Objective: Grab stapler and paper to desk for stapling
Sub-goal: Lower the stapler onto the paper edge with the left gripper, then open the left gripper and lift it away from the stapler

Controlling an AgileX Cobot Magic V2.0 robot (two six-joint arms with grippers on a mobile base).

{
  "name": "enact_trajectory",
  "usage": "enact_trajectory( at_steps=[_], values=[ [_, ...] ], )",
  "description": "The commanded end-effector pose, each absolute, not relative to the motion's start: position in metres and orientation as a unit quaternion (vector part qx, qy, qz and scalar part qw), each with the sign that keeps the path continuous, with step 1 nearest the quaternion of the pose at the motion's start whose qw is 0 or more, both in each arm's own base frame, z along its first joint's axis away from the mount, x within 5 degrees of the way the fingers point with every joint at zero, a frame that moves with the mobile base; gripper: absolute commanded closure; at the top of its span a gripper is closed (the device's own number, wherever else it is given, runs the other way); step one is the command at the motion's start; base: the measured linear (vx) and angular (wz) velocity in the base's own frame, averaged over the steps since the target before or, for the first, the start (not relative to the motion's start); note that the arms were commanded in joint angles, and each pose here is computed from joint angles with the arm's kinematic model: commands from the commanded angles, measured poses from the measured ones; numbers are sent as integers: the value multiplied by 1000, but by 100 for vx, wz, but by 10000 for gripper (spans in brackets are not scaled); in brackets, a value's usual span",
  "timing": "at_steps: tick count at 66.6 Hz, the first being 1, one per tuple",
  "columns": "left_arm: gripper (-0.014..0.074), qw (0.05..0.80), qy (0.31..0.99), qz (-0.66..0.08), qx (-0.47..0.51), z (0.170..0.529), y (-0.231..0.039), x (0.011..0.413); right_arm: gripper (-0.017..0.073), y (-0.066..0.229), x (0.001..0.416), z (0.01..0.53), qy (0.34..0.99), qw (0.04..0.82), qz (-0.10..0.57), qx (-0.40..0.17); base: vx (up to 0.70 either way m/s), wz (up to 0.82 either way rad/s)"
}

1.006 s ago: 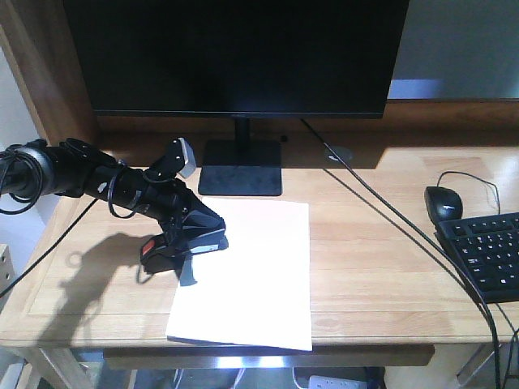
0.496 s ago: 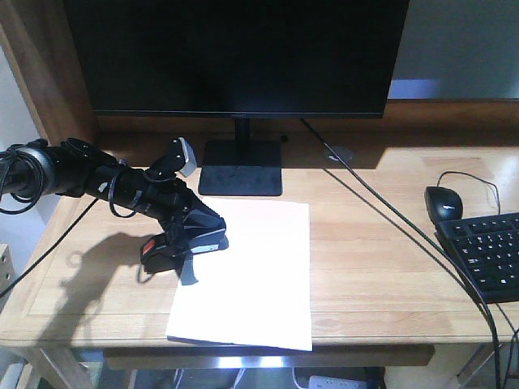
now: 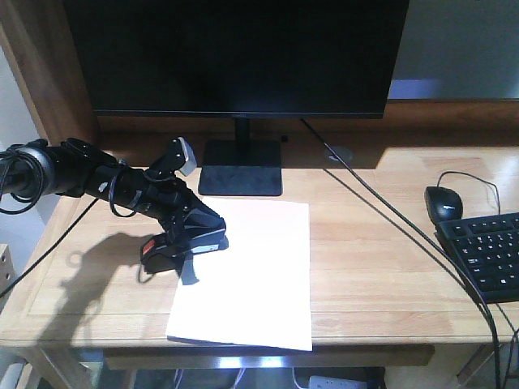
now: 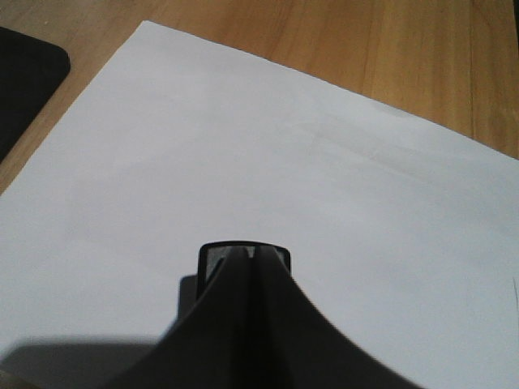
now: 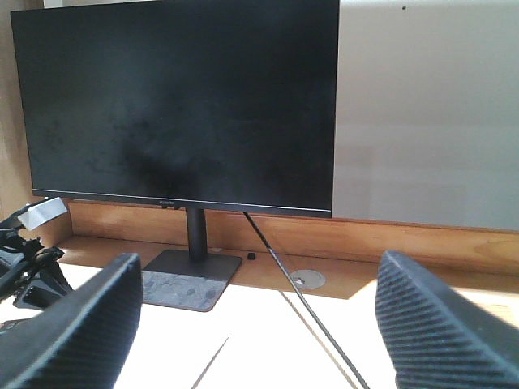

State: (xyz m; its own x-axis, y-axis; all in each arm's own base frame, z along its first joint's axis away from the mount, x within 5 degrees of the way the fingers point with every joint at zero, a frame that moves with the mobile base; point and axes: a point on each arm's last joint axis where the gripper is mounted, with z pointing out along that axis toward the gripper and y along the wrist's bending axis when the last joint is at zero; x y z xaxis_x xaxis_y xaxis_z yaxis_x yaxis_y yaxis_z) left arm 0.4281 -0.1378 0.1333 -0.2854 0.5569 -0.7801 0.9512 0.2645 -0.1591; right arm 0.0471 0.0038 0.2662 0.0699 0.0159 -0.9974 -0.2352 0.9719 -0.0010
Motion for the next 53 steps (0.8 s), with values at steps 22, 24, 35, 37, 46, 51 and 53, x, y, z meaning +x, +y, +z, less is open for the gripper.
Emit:
enact_trajectory(
  at_steps=[22, 24, 35, 37, 46, 51, 53],
  values=[
    [601, 348, 724, -296, 517, 198, -141, 421, -3, 6, 45, 278, 652, 747, 90, -95, 0, 0],
    [601, 352, 725, -294, 514, 205, -141, 420, -3, 6, 45, 278, 652, 747, 90, -95, 0, 0],
    [601, 354, 750, -251, 500, 243, -132, 411, -3, 6, 45, 278, 652, 747, 90, -95, 0, 0],
    [601, 355, 761, -237, 490, 252, -130, 409, -3, 6, 45, 278, 652, 747, 90, -95, 0, 0],
    [601, 341, 804, -155, 462, 280, -113, 398, -3, 6, 45, 278, 652, 747, 90, -95, 0, 0],
    [601, 332, 825, -107, 444, 295, -103, 391, -3, 6, 45, 278, 652, 746, 90, -95, 0, 0],
    [601, 327, 835, -83, 434, 303, -97, 387, -3, 6, 45, 278, 652, 746, 90, -95, 0, 0]
  ],
)
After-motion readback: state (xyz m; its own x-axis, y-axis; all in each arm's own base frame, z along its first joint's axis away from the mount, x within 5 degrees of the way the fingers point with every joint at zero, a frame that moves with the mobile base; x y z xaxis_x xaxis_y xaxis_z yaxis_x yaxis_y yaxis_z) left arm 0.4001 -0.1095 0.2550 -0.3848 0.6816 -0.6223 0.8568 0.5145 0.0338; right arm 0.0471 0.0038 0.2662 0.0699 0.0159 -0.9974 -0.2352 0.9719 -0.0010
